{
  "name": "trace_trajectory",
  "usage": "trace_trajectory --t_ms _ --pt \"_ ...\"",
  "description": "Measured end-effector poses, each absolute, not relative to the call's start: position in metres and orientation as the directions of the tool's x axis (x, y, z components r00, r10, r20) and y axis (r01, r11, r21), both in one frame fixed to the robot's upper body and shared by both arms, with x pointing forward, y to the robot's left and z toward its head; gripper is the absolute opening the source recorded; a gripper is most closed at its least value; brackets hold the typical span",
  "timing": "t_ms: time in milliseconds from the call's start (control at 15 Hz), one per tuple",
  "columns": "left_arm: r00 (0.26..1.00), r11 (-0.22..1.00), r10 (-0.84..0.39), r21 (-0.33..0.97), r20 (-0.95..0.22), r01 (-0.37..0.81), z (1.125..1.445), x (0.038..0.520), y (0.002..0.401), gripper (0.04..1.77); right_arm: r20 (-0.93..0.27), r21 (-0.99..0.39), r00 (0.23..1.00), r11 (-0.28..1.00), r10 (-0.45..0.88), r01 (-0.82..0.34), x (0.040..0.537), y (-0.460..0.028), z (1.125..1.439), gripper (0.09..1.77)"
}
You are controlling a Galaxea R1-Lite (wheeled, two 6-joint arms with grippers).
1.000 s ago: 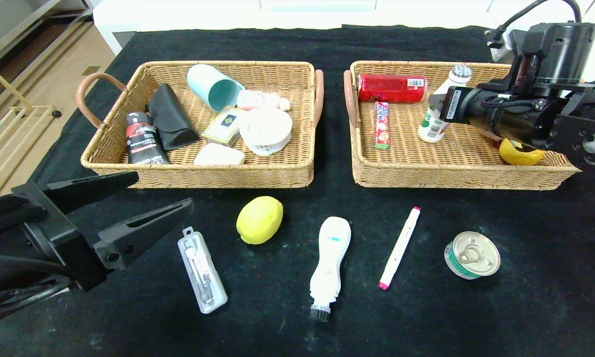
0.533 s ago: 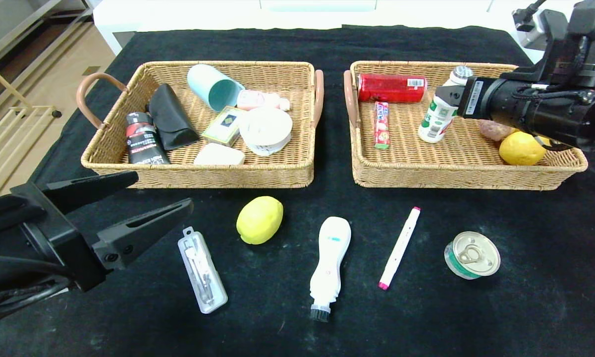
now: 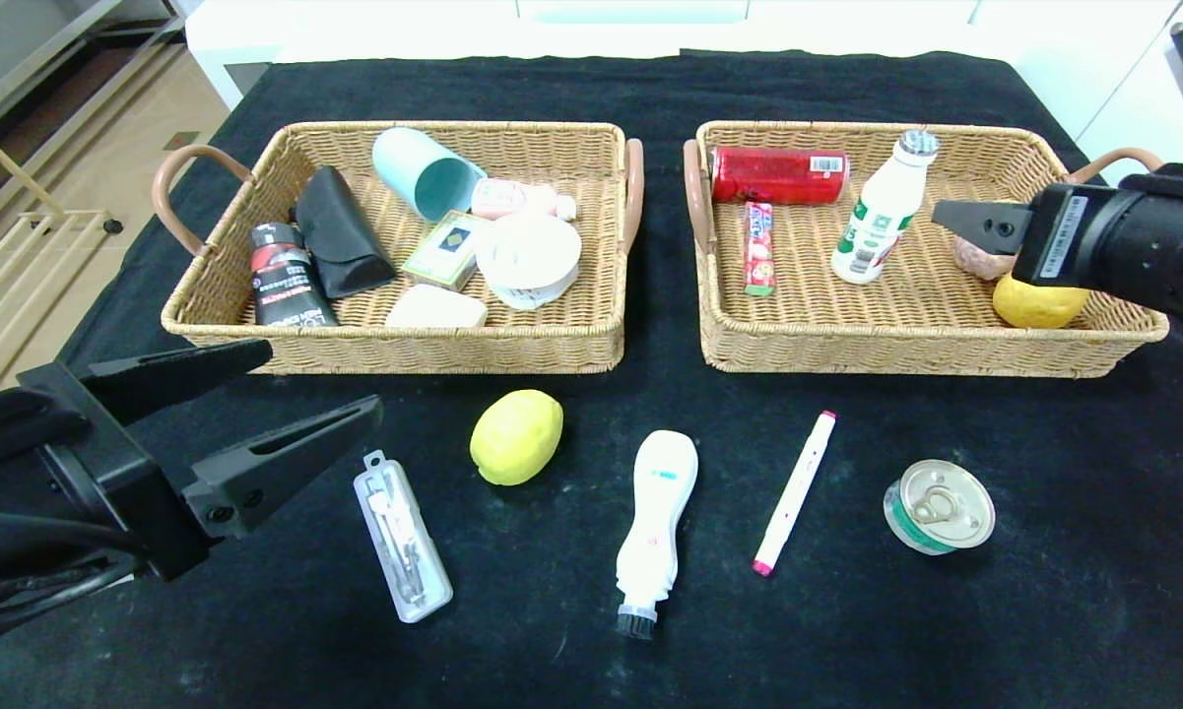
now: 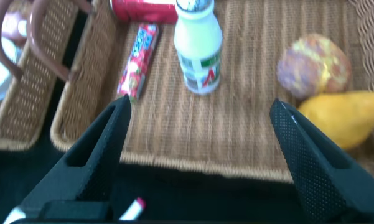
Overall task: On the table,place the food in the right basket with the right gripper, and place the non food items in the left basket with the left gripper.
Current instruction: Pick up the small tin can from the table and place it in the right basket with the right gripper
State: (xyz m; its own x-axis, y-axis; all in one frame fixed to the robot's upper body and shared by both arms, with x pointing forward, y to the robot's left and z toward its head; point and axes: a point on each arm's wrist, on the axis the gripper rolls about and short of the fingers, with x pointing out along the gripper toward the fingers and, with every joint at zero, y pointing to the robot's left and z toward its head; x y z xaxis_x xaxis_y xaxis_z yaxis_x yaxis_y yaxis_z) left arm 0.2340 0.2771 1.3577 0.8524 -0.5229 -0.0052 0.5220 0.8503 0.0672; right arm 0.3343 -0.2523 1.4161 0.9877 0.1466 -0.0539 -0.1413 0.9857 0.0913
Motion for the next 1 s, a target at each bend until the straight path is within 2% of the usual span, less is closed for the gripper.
trace_trajectory --t_ms 200,400,733,800,1000 --pt "0.852 0.850 -0.524 0.067 -0.008 0.523 1.357 0.234 0.277 1.72 -0.142 0.070 0.976 0.986 0.163 -0.154 0.303 -0.257 1.405 1.66" --pt "0.851 0.849 -0.524 0.066 -0.011 0.524 1.357 0.234 0.277 1.72 -0.181 0.058 0.970 0.987 0.160 -0.152 0.285 -0.260 1.401 1.67" --pt "0.852 0.850 -0.524 0.066 -0.011 0.523 1.357 0.234 0.277 1.72 -0.410 0.014 0.902 0.990 0.133 -0.140 0.263 -0.269 1.384 1.69" --pt "0.852 0.849 -0.524 0.066 -0.010 0.524 1.357 0.234 0.277 1.72 -0.448 0.027 0.885 0.991 0.128 -0.129 0.259 -0.271 1.383 1.69" --pt "0.851 0.849 -0.524 0.066 -0.011 0.524 1.357 0.234 0.277 1.72 -0.452 0.118 0.882 0.989 0.135 -0.091 0.257 -0.269 1.389 1.70"
